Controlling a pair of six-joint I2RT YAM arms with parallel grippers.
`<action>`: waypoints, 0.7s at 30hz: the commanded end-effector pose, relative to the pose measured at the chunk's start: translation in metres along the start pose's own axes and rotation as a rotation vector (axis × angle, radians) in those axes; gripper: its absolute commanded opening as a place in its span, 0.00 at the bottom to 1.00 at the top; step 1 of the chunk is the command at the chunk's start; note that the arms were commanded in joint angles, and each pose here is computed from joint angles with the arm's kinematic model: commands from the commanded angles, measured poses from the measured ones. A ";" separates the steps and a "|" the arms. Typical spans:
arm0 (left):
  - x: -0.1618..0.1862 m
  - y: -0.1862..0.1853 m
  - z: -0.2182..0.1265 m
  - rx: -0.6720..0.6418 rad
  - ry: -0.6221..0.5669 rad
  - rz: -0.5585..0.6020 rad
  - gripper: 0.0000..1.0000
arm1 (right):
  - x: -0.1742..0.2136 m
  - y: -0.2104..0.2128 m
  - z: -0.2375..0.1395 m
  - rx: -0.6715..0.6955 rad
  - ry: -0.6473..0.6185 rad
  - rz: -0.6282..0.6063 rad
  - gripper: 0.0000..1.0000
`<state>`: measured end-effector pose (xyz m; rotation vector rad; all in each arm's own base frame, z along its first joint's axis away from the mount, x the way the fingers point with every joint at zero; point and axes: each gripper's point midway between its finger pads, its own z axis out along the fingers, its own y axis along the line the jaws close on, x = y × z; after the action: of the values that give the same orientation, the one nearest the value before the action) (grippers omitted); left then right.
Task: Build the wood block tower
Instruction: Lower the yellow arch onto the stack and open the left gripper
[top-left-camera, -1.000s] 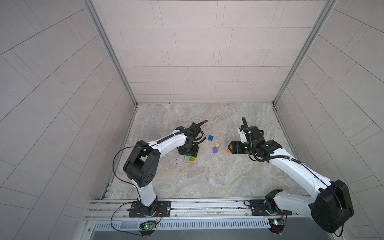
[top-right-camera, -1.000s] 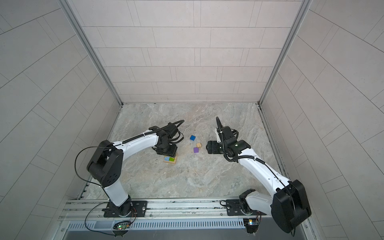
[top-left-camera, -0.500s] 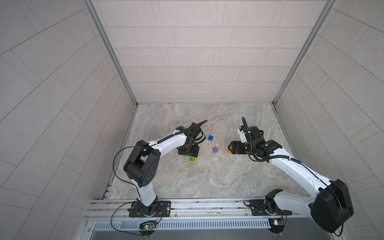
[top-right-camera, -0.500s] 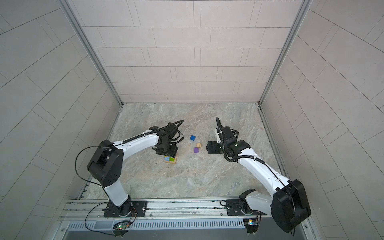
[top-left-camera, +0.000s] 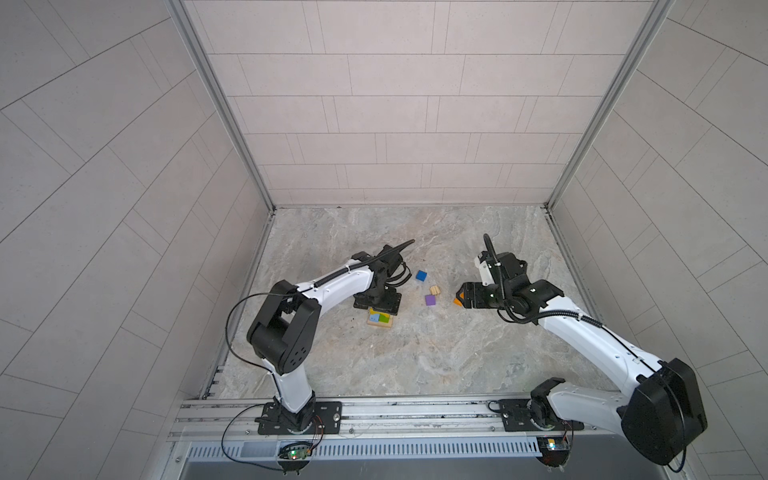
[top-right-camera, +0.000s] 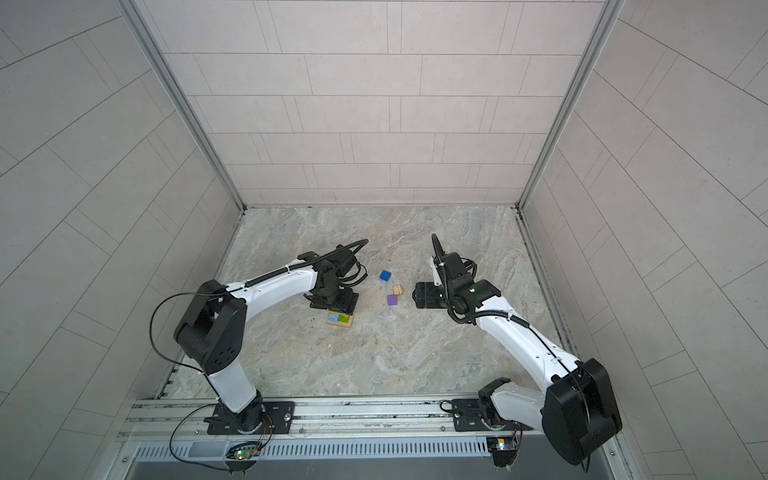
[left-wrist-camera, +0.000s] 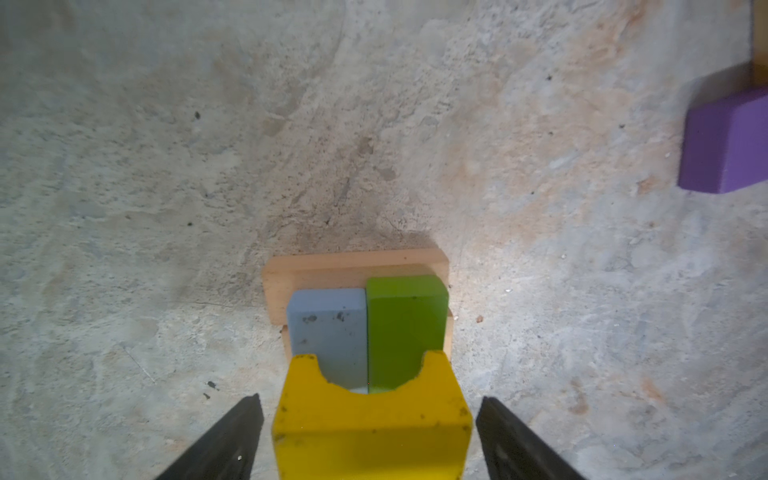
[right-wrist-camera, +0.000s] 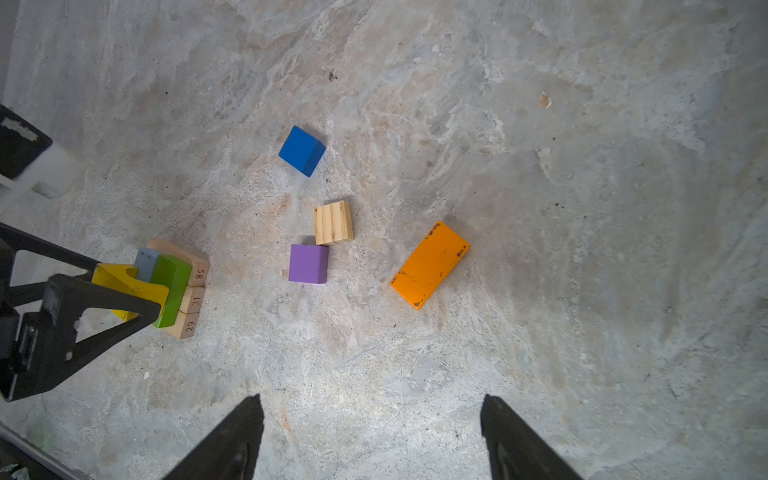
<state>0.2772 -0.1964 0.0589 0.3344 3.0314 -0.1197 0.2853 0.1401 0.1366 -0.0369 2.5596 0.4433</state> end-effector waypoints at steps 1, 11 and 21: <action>-0.006 0.000 -0.028 -0.005 -0.053 0.013 0.91 | 0.004 -0.010 0.002 0.060 0.017 -0.027 0.84; -0.008 0.005 -0.077 -0.005 -0.151 0.046 1.00 | 0.007 -0.031 0.018 0.175 0.040 0.014 0.85; 0.011 0.004 -0.093 0.094 -0.150 0.091 1.00 | 0.011 -0.039 0.056 0.250 0.158 0.071 0.81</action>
<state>0.2730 -0.1857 0.1487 0.3944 2.8448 -0.2229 0.3026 0.1229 0.0749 0.0598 2.7449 0.1879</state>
